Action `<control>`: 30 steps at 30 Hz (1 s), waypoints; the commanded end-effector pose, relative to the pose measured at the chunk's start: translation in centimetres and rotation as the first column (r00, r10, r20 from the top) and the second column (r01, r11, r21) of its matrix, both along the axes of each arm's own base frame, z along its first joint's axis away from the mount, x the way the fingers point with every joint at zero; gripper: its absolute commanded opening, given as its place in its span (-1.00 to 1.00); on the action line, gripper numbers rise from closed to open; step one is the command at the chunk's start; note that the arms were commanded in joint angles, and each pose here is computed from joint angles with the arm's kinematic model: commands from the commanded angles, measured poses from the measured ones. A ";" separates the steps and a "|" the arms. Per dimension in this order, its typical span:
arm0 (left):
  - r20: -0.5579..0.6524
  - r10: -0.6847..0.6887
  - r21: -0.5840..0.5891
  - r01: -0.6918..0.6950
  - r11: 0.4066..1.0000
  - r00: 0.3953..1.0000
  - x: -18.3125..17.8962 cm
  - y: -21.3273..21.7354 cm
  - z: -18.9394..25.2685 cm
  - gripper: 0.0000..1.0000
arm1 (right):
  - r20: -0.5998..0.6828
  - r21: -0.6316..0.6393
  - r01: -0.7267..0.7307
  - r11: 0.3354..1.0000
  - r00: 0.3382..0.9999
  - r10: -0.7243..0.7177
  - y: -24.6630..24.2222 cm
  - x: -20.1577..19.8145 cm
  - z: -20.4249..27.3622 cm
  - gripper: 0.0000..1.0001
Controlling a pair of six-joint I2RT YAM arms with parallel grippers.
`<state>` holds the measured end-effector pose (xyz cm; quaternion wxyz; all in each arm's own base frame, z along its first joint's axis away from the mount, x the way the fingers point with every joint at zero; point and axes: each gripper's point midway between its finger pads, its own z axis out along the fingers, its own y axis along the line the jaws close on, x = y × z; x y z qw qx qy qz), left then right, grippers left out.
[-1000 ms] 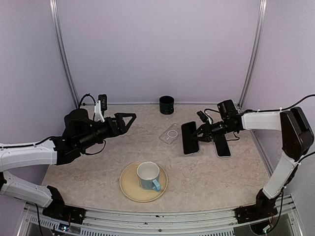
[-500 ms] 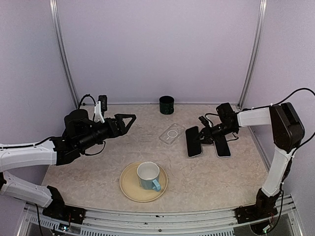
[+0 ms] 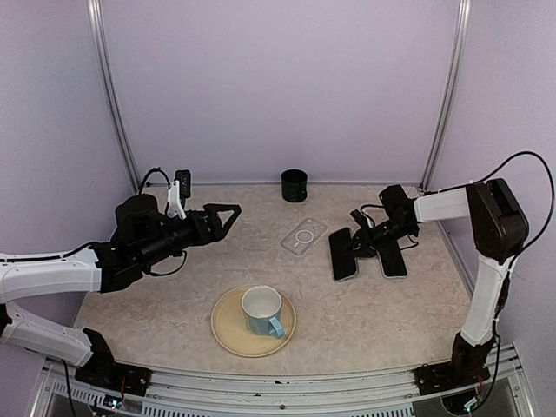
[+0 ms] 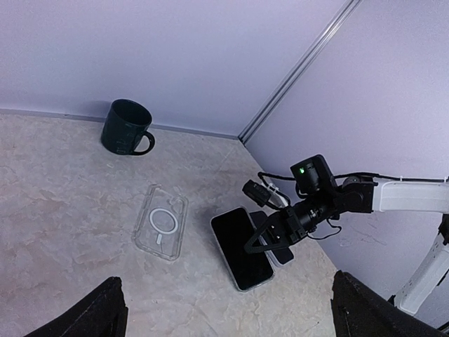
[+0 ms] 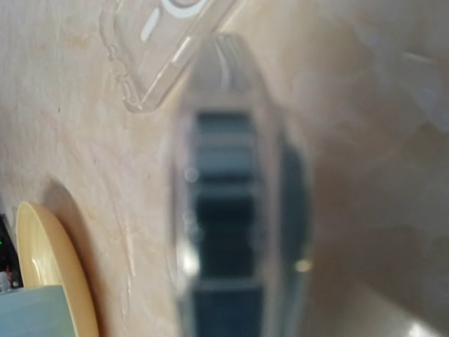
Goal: Put the phone into the phone case
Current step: Place the phone at the center of the board.
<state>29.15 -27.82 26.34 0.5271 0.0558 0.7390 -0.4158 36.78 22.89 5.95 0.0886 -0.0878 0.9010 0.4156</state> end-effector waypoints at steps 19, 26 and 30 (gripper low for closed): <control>0.008 0.003 0.033 -0.003 0.999 1.000 0.4 -0.4 -0.6 0.98 | 0.012 -0.066 0.040 0.997 0.999 -0.039 -1.6 1.6 -0.8 -0.25; 0.001 0.003 0.027 -0.003 1.000 1.000 0.5 -0.5 -0.8 0.98 | 0.026 -0.105 0.060 0.993 0.998 -0.057 -2.3 1.1 -0.6 0.00; -0.004 0.002 0.027 -0.002 1.000 1.000 0.5 -0.6 -1.0 0.98 | 0.039 -0.140 0.072 0.988 0.997 -0.067 -2.9 0.8 -0.4 0.03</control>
